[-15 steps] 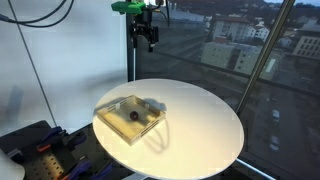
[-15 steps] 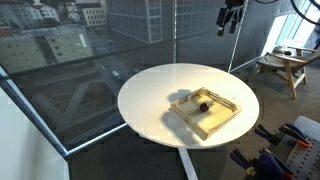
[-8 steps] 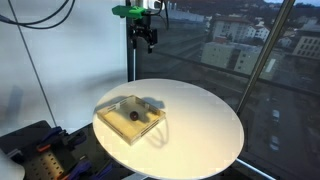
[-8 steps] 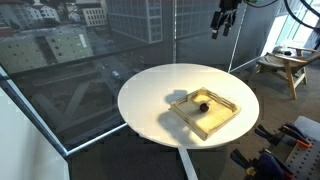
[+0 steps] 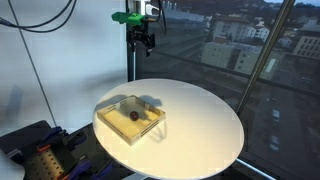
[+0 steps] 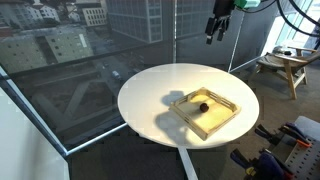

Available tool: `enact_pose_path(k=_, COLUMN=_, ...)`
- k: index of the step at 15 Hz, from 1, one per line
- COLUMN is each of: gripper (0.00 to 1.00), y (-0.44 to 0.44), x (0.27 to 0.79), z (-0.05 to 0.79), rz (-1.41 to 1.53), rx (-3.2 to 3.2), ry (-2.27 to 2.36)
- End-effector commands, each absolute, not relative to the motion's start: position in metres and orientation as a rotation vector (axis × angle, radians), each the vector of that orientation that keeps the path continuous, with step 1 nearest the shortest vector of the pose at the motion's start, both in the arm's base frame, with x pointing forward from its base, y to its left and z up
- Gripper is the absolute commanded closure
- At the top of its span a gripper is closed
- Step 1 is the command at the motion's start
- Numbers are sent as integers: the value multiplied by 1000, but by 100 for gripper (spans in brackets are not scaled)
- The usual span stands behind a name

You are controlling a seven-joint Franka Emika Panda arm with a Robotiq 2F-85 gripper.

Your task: Remove the plum plush toy from the tray and put it on the table

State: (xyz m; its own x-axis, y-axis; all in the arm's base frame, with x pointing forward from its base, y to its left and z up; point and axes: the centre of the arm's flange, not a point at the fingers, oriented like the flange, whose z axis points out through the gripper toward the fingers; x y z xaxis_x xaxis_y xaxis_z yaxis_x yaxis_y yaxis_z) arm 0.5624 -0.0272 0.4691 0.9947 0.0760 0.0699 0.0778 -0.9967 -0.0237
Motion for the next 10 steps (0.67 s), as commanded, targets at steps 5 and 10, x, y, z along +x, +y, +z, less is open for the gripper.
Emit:
enact_pose_path(k=5, gripper=0, y=-20, x=567, z=441, rz=-56, rx=-3114, ry=-137)
enact_pose_path(k=10, gripper=0, y=-16, x=568, z=422, rz=-9, rx=-3115, ry=-140)
